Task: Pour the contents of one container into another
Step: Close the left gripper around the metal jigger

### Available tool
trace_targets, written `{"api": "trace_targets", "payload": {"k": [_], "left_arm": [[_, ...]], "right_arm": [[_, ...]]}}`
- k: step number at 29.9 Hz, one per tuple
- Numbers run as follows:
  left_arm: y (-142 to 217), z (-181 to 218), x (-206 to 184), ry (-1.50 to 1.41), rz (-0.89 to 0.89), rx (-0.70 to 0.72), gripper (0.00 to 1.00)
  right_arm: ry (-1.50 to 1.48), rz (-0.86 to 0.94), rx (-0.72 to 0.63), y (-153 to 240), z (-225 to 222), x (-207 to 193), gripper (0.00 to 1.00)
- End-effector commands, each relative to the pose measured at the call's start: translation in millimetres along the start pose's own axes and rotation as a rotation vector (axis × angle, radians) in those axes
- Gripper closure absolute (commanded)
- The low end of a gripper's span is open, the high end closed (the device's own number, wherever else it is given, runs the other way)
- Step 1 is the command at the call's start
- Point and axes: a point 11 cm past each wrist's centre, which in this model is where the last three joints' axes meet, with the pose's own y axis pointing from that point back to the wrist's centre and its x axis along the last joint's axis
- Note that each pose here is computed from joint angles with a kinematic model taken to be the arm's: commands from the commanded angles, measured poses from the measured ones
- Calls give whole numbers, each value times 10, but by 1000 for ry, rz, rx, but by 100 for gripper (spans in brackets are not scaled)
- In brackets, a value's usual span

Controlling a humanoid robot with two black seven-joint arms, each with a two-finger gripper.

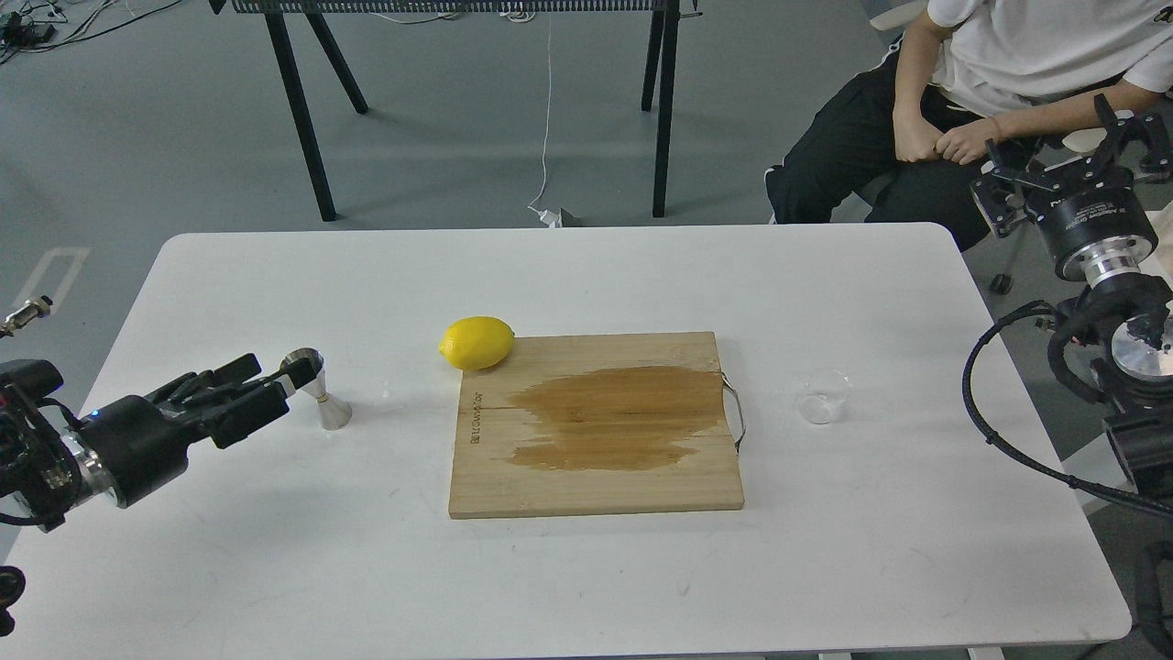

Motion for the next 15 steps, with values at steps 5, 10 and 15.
{"api": "trace_targets", "payload": {"k": [5, 10, 15], "left_arm": [[-203, -529, -654, -186, -62, 107, 8], [-269, -700, -920, -214, -110, 167, 10], [-357, -668, -987, -203, -107, 168, 15]], "right_arm": [[0, -3, -4, -7, 16, -13, 0], [3, -6, -1, -14, -5, -23, 0], [4, -6, -3, -14, -1, -23, 0]]}}
